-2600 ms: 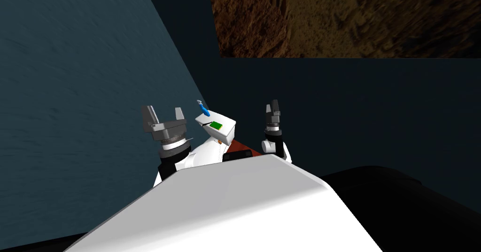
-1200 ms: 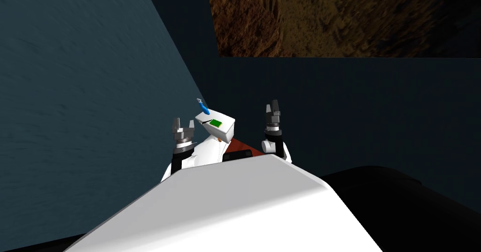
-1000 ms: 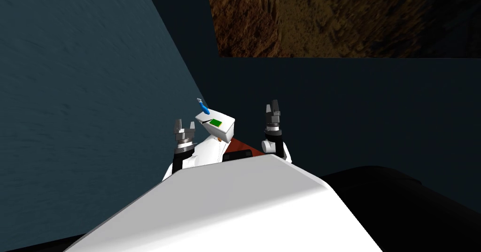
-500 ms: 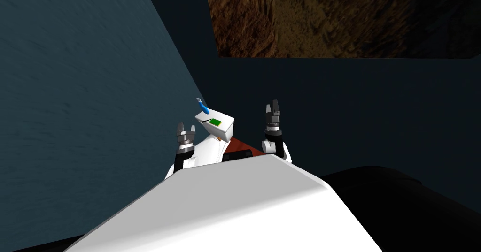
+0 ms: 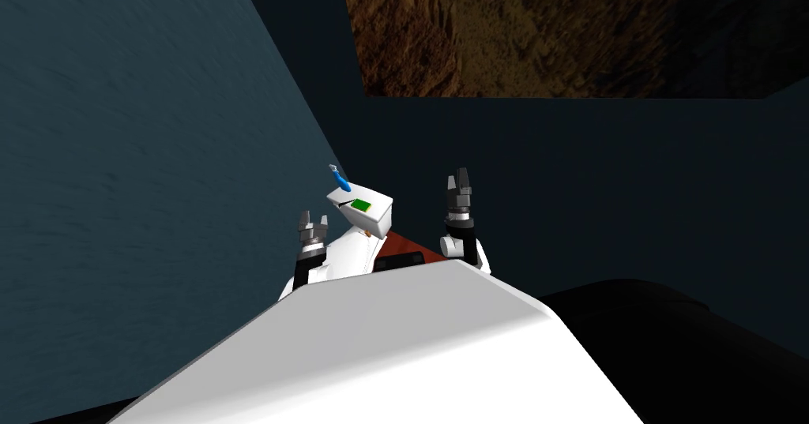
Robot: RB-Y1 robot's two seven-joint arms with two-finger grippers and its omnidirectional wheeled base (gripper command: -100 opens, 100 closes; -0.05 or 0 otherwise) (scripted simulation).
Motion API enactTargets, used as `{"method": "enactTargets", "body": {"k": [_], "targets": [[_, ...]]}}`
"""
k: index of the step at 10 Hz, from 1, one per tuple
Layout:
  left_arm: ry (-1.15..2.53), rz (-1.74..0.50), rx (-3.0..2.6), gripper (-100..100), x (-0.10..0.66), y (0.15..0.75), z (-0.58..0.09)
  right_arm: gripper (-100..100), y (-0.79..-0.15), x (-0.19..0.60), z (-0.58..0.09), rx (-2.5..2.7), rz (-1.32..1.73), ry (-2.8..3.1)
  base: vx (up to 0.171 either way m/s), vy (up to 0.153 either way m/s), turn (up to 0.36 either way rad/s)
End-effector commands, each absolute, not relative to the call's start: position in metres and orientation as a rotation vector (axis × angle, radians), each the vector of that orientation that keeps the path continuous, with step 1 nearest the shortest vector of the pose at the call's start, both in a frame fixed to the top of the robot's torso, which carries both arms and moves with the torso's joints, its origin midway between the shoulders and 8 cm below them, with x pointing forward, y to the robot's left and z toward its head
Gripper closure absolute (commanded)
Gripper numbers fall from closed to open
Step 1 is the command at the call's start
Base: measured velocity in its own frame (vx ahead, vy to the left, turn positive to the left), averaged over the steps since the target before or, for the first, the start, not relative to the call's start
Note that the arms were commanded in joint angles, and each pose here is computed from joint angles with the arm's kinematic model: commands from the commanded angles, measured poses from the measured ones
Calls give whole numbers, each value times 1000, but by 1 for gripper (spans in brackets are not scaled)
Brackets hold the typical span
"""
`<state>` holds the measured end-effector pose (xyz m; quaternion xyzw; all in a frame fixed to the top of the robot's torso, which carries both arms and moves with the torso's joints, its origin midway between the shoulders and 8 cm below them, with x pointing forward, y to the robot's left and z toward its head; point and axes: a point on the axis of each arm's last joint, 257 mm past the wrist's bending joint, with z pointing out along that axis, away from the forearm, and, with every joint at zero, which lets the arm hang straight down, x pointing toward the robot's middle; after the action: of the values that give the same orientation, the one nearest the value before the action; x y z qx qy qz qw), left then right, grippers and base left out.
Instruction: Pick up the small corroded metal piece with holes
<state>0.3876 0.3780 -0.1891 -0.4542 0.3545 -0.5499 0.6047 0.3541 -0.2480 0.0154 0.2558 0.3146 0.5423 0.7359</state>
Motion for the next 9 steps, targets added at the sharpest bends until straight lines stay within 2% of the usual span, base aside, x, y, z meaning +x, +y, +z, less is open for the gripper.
{"method": "enactTargets", "body": {"k": [1,9], "targets": [[823,-1249,-1082,-100,392,389,-202,0,-248,354,15,562,1191,691,-14,-18,-23],[829,-1153,-1193,-100,406,432,-251,0,-248,354,15,562,1191,691,-5,-19,-23]]}}
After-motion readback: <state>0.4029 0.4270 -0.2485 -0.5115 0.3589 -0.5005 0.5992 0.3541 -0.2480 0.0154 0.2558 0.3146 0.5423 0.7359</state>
